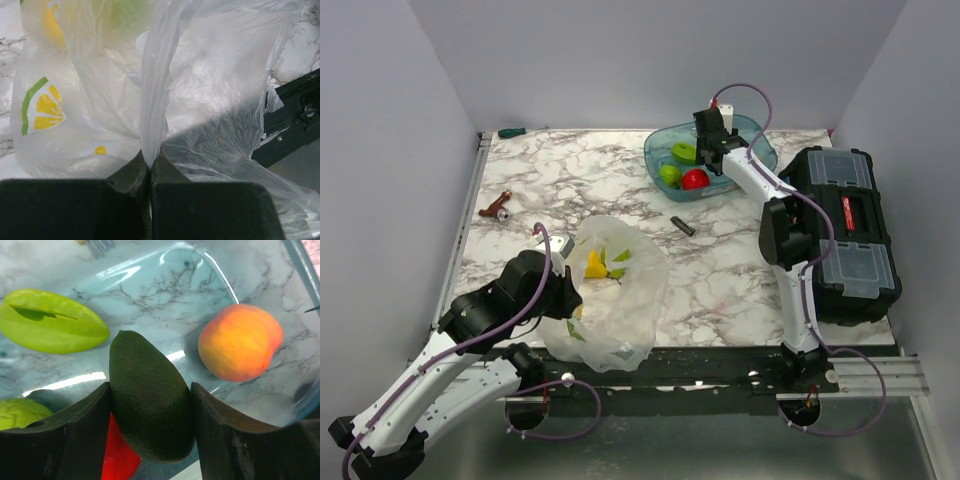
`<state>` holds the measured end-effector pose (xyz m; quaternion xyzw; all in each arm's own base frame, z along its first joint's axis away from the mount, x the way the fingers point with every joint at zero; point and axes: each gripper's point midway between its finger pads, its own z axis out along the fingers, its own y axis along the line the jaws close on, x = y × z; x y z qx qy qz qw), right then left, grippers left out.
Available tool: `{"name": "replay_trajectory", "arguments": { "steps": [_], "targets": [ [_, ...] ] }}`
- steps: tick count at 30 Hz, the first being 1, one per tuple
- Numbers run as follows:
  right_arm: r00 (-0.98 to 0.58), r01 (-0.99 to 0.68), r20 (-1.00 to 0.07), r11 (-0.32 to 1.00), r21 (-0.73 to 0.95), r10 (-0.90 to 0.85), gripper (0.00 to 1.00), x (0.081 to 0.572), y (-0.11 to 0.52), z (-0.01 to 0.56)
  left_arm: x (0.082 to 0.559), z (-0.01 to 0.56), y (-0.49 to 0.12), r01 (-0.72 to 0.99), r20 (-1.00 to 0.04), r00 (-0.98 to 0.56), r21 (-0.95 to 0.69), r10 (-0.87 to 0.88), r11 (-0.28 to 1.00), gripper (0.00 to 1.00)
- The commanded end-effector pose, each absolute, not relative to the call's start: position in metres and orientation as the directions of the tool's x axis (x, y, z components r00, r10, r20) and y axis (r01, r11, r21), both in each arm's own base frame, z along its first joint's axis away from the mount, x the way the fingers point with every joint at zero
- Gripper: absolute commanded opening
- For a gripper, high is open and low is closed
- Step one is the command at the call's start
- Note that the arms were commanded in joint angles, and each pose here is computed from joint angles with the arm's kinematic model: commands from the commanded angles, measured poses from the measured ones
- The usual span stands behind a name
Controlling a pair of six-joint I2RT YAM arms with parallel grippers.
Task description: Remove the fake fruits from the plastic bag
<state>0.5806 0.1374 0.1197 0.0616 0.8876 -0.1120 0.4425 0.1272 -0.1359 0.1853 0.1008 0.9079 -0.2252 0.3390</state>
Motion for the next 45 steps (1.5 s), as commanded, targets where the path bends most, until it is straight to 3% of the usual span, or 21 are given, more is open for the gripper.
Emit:
{"name": "replay_trajectory", "arguments": {
  "steps": [1, 8, 17, 19, 25, 31, 45],
  "targets": [
    [-0.672, 0.165, -0.741, 0.975, -0.152, -0.001, 0.15, 0.578, 0.139, 0.095, 0.130, 0.183, -0.135, 0.331, -0.662, -0.749, -0.336, 0.029, 0.882, 0.00],
    [-0.707, 0.146, -0.707, 0.980, -0.136, 0.007, 0.31, 0.576, 0.138, 0.074, 0.132, 0.183, -0.134, 0.316, -0.661, -0.750, -0.335, 0.017, 0.888, 0.00],
    [-0.702, 0.139, -0.711, 0.986, -0.092, 0.033, 0.75, 0.568, 0.141, 0.084, 0.133, 0.181, -0.134, 0.307, -0.652, -0.758, -0.330, 0.020, 0.892, 0.00],
    [-0.697, 0.132, -0.717, 0.988, -0.083, 0.032, 0.81, 0.567, 0.142, 0.093, 0.133, 0.182, -0.134, 0.309, -0.655, -0.756, -0.332, 0.018, 0.891, 0.00],
    [-0.659, 0.137, -0.750, 0.989, -0.054, 0.050, 0.84, 0.554, 0.138, 0.141, 0.133, 0.182, -0.133, 0.308, -0.656, -0.755, -0.333, 0.016, 0.891, 0.00],
    [-0.591, 0.020, -0.800, 0.994, 0.110, 0.101, 0.84, 0.506, 0.158, 0.190, 0.135, 0.177, -0.135, 0.301, -0.641, -0.767, -0.327, 0.024, 0.896, 0.00],
    [-0.685, -0.274, -0.728, 0.915, 0.295, 0.029, 0.84, 0.317, 0.237, 0.132, 0.140, 0.165, -0.138, 0.273, -0.600, -0.799, -0.298, 0.043, 0.915, 0.00]
  ]
}}
